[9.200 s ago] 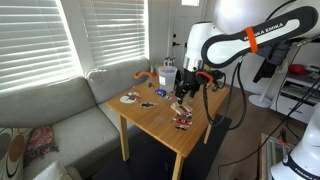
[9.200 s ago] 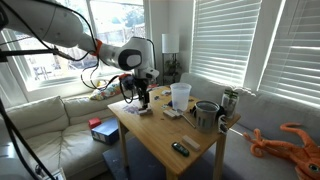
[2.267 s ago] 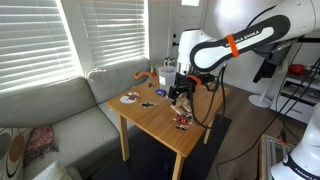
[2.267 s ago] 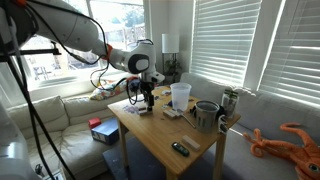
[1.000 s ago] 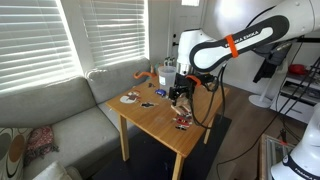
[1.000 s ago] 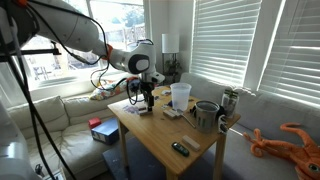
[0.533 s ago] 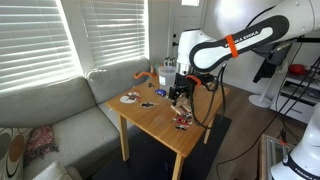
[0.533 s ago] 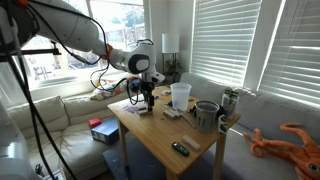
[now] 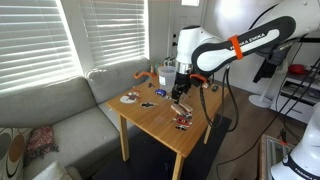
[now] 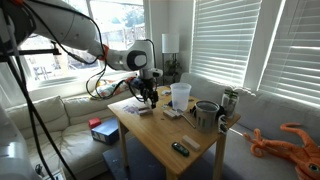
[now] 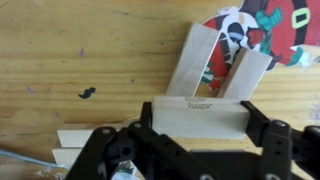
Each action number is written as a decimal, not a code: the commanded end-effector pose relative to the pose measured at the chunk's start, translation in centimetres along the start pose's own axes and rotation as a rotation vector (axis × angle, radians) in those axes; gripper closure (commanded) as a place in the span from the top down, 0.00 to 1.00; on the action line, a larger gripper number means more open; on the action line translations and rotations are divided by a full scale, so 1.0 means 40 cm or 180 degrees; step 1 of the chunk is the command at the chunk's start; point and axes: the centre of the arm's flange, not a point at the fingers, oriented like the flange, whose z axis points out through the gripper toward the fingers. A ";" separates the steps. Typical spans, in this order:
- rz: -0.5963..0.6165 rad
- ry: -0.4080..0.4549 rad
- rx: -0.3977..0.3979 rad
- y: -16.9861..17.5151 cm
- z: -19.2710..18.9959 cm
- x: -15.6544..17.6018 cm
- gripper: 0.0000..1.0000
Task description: Stack the blocks
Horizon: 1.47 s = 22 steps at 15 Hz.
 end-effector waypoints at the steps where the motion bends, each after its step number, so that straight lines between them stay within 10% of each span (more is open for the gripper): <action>1: -0.0626 0.0073 -0.0083 -0.023 -0.038 -0.013 0.61; 22: -0.2871 -0.0194 -0.0109 -0.096 -0.056 0.005 0.61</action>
